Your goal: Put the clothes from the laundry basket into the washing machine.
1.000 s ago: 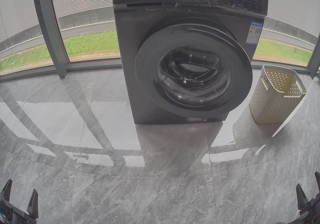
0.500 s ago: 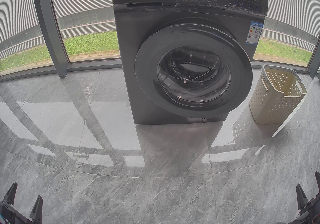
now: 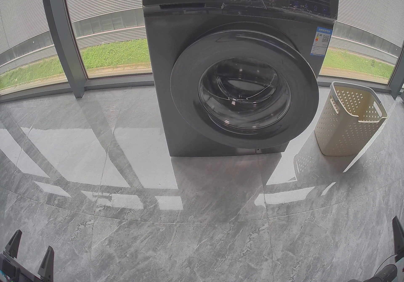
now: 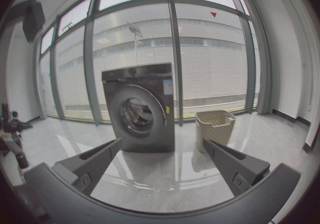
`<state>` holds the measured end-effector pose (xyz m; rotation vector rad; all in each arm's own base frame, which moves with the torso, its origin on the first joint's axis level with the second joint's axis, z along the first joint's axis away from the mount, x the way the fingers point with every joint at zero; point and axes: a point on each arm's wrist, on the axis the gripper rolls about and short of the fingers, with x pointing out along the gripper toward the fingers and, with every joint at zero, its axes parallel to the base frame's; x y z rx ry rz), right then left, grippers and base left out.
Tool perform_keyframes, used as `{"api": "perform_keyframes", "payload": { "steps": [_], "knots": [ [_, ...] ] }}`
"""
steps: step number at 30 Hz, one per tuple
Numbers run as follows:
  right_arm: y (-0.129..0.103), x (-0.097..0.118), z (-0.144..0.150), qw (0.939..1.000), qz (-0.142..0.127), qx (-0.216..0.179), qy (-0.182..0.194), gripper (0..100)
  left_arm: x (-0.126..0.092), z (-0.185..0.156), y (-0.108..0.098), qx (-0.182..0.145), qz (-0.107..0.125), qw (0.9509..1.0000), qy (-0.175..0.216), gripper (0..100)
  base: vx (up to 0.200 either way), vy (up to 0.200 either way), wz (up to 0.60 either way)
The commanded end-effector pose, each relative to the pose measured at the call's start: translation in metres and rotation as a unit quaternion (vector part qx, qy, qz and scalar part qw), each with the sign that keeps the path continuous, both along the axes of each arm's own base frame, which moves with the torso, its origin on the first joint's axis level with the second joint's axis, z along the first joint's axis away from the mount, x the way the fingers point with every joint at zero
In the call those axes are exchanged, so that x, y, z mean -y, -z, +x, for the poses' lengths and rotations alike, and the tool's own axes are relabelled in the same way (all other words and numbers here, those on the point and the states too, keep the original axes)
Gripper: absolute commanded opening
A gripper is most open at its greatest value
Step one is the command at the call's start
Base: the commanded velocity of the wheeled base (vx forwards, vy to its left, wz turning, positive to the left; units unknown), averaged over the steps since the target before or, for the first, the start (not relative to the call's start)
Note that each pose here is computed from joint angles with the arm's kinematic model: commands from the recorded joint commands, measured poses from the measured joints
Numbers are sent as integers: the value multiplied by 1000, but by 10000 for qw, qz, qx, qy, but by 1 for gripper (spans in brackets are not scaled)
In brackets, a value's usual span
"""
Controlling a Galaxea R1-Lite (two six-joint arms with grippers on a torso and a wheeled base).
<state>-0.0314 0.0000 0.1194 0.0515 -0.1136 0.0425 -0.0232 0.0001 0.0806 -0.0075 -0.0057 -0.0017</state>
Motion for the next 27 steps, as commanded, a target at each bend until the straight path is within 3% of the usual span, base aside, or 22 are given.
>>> {"api": "perform_keyframes", "payload": {
  "steps": [1, 2, 4, 5, 7, 8, 10, 12, 13, 16, 18, 19, 20, 22, 23, 25, 27],
  "knots": [
    [-42, -7, 35, 9728, 226, -1176, -1985, 100, 0, 1, 5, -44, -32, 10000, -1, 100, 0, 0, 0],
    [-37, -10, 45, 9589, 260, -1566, -2353, 100, 0, 1, 5, -36, -16, 10000, -8, 100, 0, 0, 0],
    [-33, -16, 62, 9385, 346, -2015, -2781, 100, 0, 1, 5, -36, 7, 10000, -1, 100, 0, 0, 0],
    [-34, -20, 73, 9300, 416, -2172, -2936, 0, 0, 1, 5, -36, 7, 10000, 7, 100, 0, 0, 0],
    [-32, -28, 92, 9124, 522, -2482, -3213, 0, 0, 1, 5, -36, -55, 10000, -1, 100, 0, 0, 0],
    [-31, -31, 99, 9066, 531, -2536, -3331, 0, 0, 1, 5, -37, -93, 9999, 7, 100, 0, 0, 0],
    [-33, -38, 110, 8997, 520, -2579, -3483, 0, 0, 1, 5, -44, -93, 9999, 15, 100, 0, 0, 0],
    [-30, -51, 141, 8900, 534, -2867, -3506, 0, 0, 1, 5, -44, -70, 10000, 30, 100, 0, 0, 0],
    [-29, -55, 155, 8890, 539, -2932, -3475, 0, 0, 1, 5, -44, -47, 10000, 22, 100, 0, 0, 0],
    [-23, -68, 195, 8936, 552, -2851, -3424, 0, 0, 1, 5, -44, -1, 10000, 22, 100, 200, 0, 0],
    [-16, -74, 227, 9066, 581, -2550, -3313, 0, 0, 1, 5, -37, -39, 10000, 22, 100, 200, 0, 0],
    [-12, -76, 241, 9158, 580, -2350, -3204, 0, 0, 1, 5, -44, -62, 10000, -1, 100, 200, 0, 0],
    [-12, -76, 243, 9175, 580, -2318, -3180, 0, 0, 1, 5, -44, -62, 10000, -1, 100, 200, 0, 0],
    [-5, -82, 269, 9394, 558, -1803, -2862, 0, 0, 1, 5, -44, -70, 10000, -8, 100, 200, 0, 0],
    [-4, -85, 279, 9459, 591, -1618, -2748, 0, 0, 1, 5, -44, -1, 10000, -9, 100, 0, 0, 0],
    [-3, -88, 292, 9516, 739, -1461, -2601, 0, 0, 1, 5, -44, 14, 10000, -9, 100, 0, 0, 0],
    [-4, -89, 300, 9514, 905, -1437, -2568, 0, 0, 1, 5, -44, -9, 10000, -8, 100, 0, 0, 0]
  ]
}}
